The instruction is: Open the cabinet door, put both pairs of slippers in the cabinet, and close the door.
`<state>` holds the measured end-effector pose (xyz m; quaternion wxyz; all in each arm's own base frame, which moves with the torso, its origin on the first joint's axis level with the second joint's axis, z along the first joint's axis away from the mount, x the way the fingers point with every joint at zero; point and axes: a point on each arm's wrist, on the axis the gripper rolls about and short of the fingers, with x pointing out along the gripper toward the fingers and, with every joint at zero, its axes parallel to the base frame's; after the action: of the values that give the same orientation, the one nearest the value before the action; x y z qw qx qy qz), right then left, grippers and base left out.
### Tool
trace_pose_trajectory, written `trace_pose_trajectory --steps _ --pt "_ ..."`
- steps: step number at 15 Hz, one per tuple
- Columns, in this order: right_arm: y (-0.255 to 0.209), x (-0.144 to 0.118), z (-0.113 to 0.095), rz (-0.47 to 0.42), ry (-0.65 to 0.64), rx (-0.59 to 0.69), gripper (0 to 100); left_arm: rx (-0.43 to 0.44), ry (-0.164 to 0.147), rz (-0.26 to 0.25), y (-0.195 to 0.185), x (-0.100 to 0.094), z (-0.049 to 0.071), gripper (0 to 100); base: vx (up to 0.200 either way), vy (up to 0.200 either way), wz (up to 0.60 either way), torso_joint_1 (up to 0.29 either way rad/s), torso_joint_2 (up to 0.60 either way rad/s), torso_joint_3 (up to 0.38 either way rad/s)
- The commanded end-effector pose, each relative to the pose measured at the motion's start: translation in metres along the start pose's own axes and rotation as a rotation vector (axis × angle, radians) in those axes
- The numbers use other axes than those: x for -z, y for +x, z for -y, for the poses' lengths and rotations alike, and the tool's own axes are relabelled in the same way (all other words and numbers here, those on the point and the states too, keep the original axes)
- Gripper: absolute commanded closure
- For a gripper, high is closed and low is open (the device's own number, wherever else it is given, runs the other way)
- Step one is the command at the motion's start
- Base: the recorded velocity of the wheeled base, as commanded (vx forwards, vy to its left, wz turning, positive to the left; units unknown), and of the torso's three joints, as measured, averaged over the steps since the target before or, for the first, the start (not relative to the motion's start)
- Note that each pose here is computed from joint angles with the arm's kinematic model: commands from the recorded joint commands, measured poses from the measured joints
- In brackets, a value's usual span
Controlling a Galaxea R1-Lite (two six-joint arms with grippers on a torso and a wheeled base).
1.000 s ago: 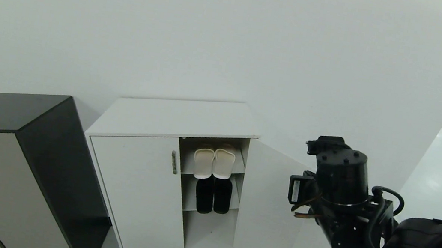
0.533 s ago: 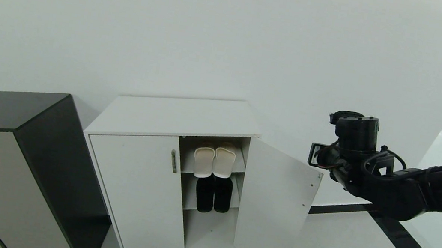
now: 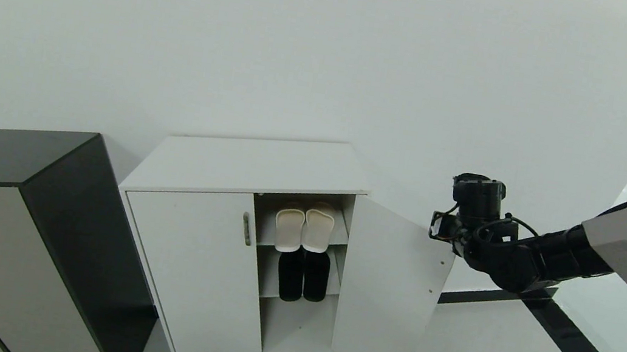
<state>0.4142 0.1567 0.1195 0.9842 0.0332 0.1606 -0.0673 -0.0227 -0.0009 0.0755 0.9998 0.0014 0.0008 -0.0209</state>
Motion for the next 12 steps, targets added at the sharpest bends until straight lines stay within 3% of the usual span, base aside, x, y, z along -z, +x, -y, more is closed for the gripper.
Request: trace_pose_trajectory --steps 1,12 --pt "0.015 0.013 -0.001 -0.023 -0.010 0.013 100 0.000 0.000 0.000 0.000 0.000 0.000 100 0.000 0.000 0.00 0.000 0.00 0.000" --pt "0.028 0.027 -0.003 -0.048 -0.020 0.021 100 0.000 0.000 0.000 0.000 0.000 0.000 100 0.000 0.000 0.00 0.000 0.00 0.000"
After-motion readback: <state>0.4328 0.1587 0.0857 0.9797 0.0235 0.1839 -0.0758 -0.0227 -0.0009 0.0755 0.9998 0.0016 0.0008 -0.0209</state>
